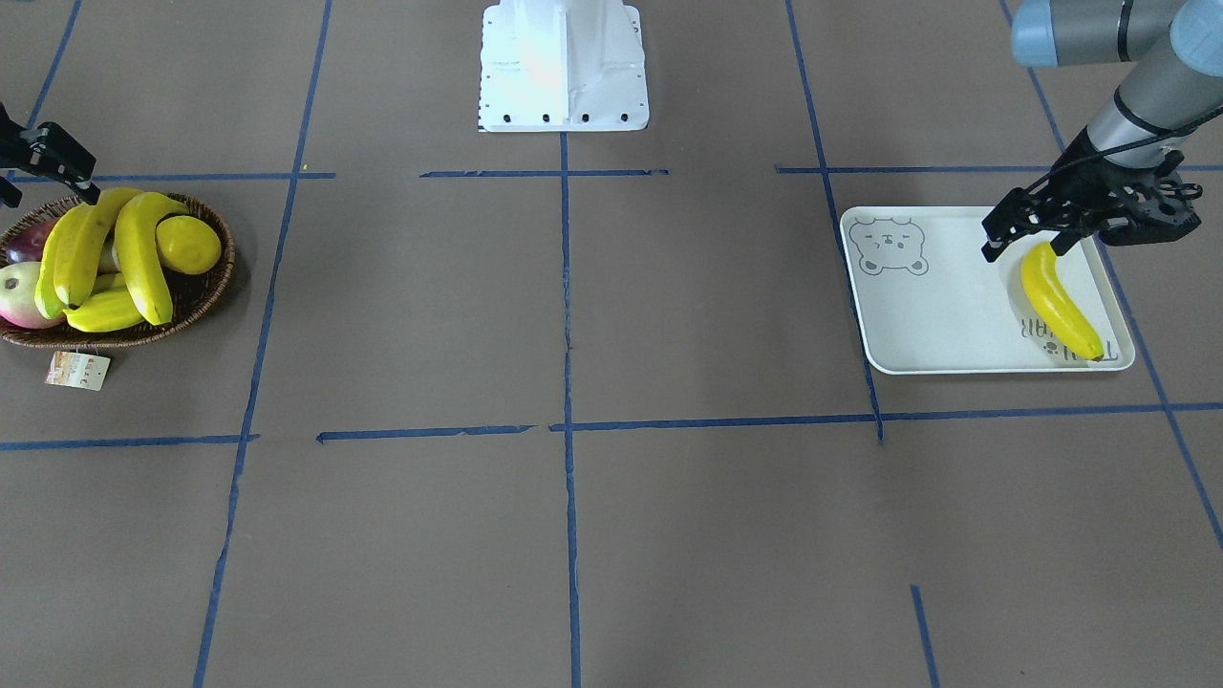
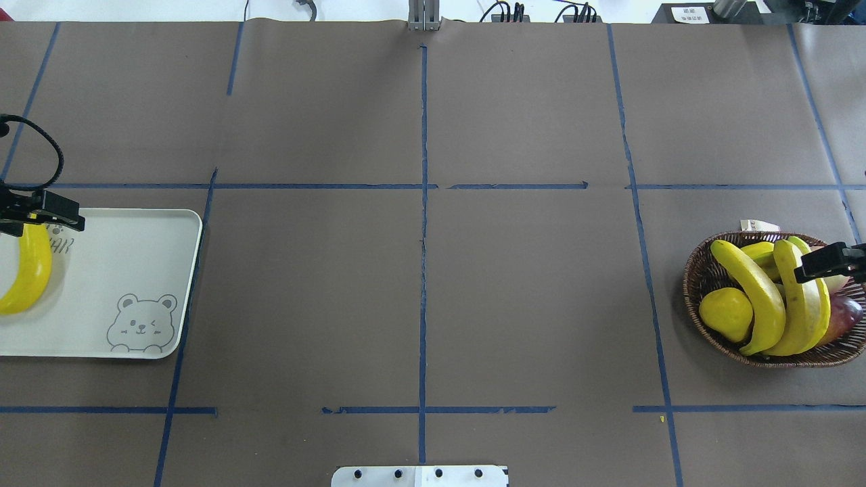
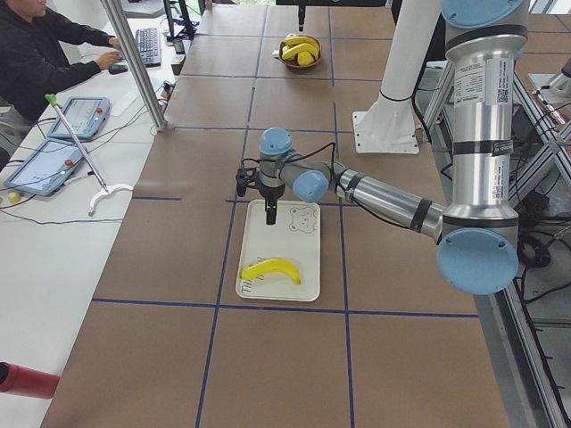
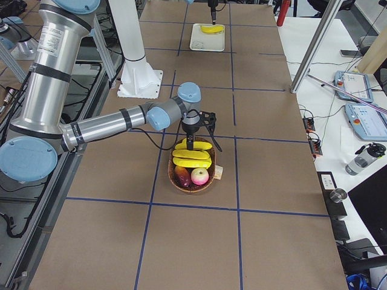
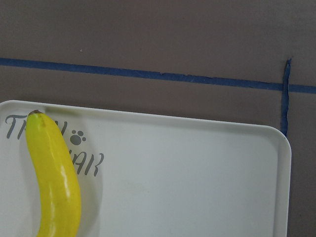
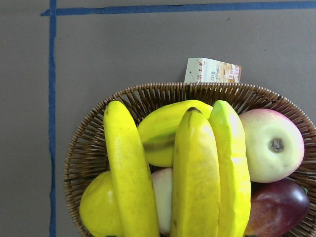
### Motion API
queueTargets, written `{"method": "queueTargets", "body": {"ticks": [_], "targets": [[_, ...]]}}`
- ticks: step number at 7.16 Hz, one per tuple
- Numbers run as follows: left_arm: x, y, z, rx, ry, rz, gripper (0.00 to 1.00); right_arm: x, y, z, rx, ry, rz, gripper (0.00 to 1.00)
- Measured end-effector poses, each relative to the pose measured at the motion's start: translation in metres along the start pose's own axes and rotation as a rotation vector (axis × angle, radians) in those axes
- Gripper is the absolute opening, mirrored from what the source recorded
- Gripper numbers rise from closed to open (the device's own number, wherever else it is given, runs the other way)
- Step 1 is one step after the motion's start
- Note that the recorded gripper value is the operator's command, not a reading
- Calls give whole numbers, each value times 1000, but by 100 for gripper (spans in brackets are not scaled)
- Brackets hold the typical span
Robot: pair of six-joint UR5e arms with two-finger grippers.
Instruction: Transfer all bananas from basket to plate
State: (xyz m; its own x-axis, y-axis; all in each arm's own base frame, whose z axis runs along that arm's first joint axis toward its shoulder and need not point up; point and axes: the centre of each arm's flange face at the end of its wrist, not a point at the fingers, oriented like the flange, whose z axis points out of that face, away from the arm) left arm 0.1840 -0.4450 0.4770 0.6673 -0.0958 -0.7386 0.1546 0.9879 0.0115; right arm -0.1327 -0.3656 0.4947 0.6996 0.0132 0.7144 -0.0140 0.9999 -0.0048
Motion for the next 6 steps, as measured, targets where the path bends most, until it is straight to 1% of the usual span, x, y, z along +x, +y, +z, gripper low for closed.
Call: {"method": "queueTargets", "body": {"ticks": [4, 6], "targets": [[8, -1, 0, 3, 7, -4, 99, 13, 8, 35, -102, 4, -32, 76], [8, -1, 0, 4, 8, -2, 99, 13, 10, 46, -125, 10, -39, 74]]}}
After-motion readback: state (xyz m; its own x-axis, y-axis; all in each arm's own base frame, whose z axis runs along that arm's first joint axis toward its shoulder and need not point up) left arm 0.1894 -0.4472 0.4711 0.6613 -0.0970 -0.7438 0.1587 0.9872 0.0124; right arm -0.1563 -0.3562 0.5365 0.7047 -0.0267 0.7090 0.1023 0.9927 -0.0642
